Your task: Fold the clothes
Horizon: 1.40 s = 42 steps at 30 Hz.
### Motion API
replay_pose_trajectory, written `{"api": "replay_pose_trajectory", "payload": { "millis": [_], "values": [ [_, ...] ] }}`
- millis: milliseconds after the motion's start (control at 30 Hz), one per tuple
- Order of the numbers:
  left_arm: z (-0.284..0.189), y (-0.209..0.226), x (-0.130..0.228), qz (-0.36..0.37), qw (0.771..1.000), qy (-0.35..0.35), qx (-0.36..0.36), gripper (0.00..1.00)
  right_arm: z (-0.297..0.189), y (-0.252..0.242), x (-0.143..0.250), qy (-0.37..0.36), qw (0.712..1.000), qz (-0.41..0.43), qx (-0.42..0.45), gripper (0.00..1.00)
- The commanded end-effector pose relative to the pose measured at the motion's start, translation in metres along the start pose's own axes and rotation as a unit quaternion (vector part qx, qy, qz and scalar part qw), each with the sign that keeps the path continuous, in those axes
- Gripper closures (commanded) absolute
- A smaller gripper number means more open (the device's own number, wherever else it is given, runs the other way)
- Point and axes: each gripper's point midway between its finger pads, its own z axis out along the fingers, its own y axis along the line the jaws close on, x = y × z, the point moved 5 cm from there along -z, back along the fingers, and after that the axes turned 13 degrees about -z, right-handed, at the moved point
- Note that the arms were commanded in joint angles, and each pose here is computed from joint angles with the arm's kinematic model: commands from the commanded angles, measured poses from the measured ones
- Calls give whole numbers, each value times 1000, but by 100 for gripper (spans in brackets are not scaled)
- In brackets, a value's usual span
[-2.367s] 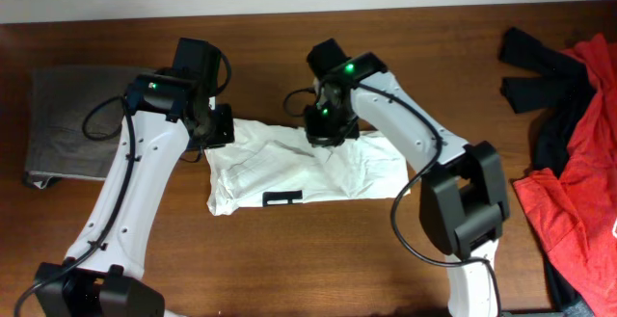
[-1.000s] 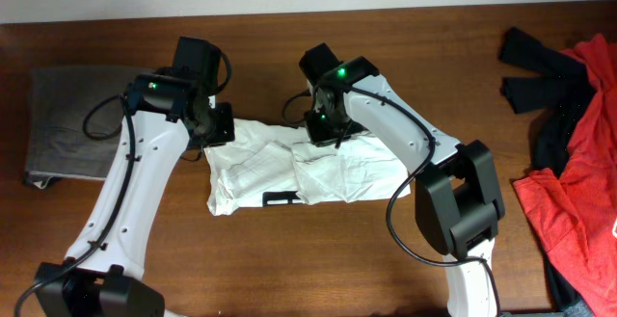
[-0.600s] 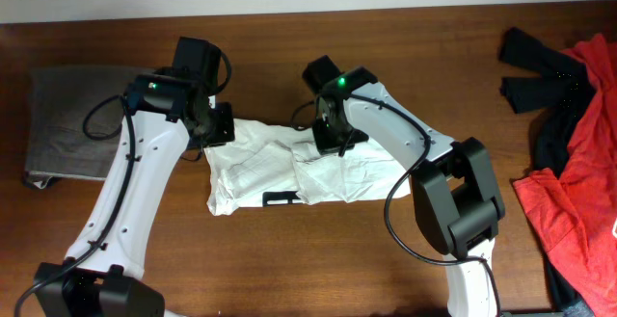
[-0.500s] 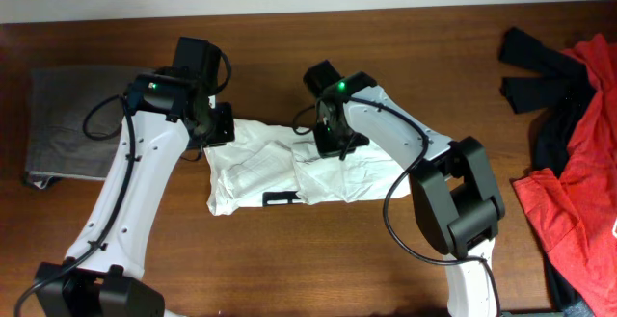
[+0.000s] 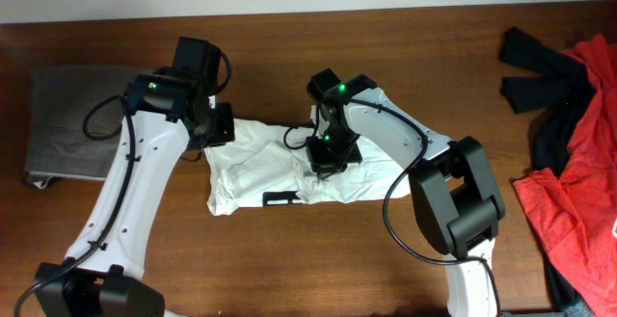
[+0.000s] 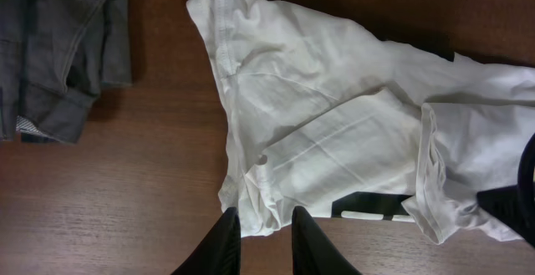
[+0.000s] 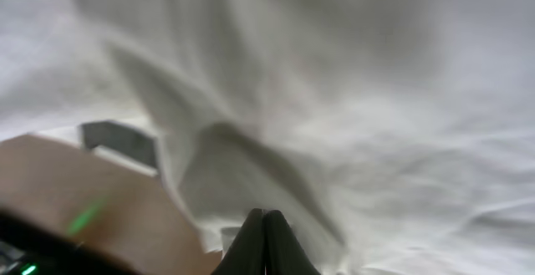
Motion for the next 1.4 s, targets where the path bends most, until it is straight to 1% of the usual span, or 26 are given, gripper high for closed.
{"api": "replay_pose_trajectory", "payload": {
  "millis": [0, 67, 133, 367, 433, 500, 567, 600, 667, 767, 800, 1000, 1100, 1200, 1367],
  "values": [
    [-5, 0, -2, -8, 1000, -6, 7, 78, -8, 21, -1, -9, 999, -20, -36, 92],
    [-5, 0, -2, -8, 1000, -6, 7, 78, -7, 19, -3, -13, 999, -24, -16, 91],
    [-5, 0, -2, -8, 1000, -6, 7, 78, -7, 20, -4, -15, 999, -25, -18, 91],
    [-5, 3, -4, -8, 1000, -12, -4, 78, -8, 36, 3, 3, 996, -24, -86, 90],
    [-5, 6, -6, -10, 1000, -20, -17, 78, -11, 41, 3, 2, 994, -35, -105, 87],
    [-5, 11, -9, -24, 999, -21, -21, 78, -16, 41, 0, -8, 995, -40, -95, 83],
    [-4, 18, -12, -43, 999, -22, -25, 78, -25, 42, -7, -27, 996, -48, -63, 78],
    [-4, 22, -14, -51, 998, -22, -25, 78, -29, 42, -9, -35, 997, -50, -46, 76],
    [-3, 31, -18, -67, 997, -23, -27, 78, -35, 41, -16, -56, 997, -45, 5, 71],
    [-2, 40, -23, -83, 996, -23, -25, 78, -35, 37, -25, -84, 993, -36, 75, 52],
    [-2, 42, -25, -87, 996, -26, -26, 78, -32, 35, -27, -90, 991, -30, 95, 49],
    [-2, 47, -28, -98, 995, -27, -25, 78, -14, 45, -46, -132, 978, -52, 151, 48],
    [-2, 46, -27, -97, 995, -25, -20, 78, -16, 40, -52, -160, 964, -32, 209, 48],
    [-2, 46, -27, -97, 995, -25, -20, 78, -19, 36, -53, -171, 954, -28, 246, 48],
    [-2, 46, -27, -97, 995, -25, -21, 78, -16, 34, -56, -178, 952, -20, 248, 48]
  ]
}}
